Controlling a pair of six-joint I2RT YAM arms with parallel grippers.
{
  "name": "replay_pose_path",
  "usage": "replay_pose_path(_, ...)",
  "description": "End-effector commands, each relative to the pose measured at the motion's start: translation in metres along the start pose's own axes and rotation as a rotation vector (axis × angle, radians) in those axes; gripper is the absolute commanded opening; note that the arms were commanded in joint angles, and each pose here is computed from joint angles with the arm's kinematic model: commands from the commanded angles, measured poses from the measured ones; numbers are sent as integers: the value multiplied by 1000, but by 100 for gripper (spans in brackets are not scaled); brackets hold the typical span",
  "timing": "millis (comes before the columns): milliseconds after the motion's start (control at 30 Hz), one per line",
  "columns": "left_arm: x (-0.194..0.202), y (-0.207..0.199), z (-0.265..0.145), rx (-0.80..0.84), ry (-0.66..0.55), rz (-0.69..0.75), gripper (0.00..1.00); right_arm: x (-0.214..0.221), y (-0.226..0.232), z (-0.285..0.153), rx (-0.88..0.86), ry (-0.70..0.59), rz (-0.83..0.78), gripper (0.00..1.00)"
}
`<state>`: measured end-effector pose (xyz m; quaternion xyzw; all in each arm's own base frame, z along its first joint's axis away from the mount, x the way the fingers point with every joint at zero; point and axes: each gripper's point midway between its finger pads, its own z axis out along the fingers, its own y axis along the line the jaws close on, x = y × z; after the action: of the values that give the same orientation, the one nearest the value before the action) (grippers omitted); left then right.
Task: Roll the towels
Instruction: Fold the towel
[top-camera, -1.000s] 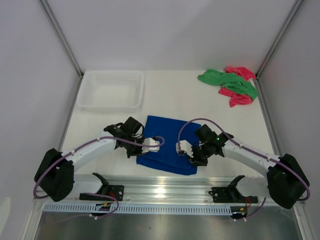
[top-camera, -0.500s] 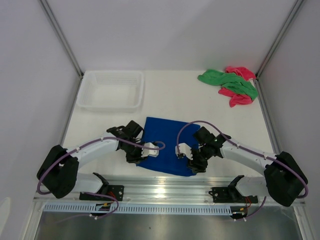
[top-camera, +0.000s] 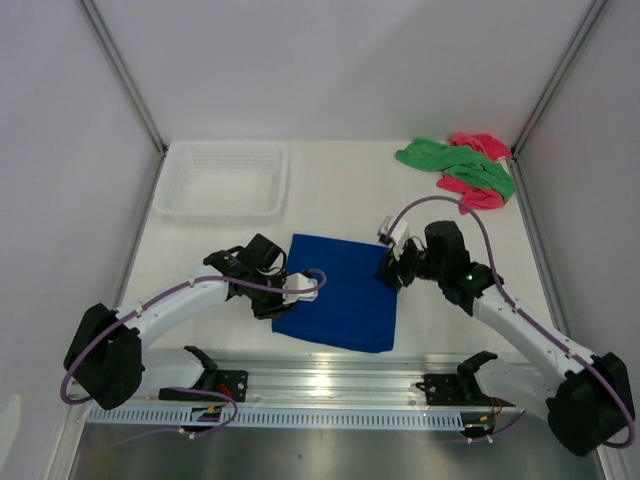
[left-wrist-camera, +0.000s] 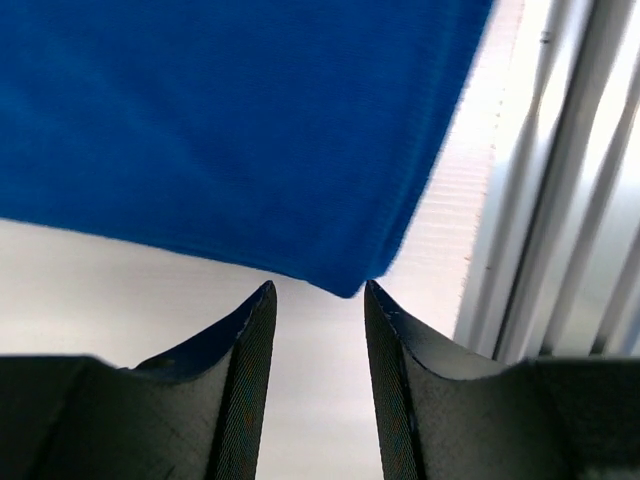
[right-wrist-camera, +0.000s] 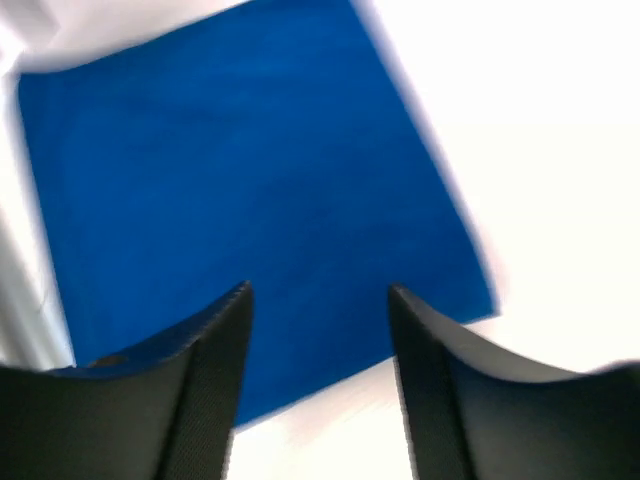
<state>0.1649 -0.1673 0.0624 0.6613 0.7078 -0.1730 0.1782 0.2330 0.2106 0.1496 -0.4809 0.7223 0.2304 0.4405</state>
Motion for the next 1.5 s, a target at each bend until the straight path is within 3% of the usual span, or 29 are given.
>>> replay_pose_path(0,-5,26,6,-123,-15,-115,44,-33,-88,7,274,-167,268,56)
replay_pose_path(133,3,19,12,-132,-26,-26,46,11,-142,29,402,28,492,56)
replay_pose_path(267,11,-3,19,-84,-14,90,50,41,-157,59,366,157,526,54)
replay_pose_path(633,22,-19,43,18,66,201,54,107,-132,77,253,340,538,52)
replay_pose_path(767,26,-15,49,20,106,214,53,119,-124,72,246,393,559,41)
replay_pose_path(867,28,-5,52,-8,142,203,43,123,-121,70,241,400,576,32)
replay_pose_path(967,25,9,52,-63,160,208,14,129,-122,64,264,409,601,22)
replay_pose_path(1100,22,25,51,-117,182,230,1,138,-116,58,274,450,638,17)
replay_pose_path(1300,12,79,42,-332,242,334,1,147,-102,36,348,507,734,17)
replay_pose_path(1467,-24,133,27,-460,179,339,1,153,-82,14,415,547,854,17)
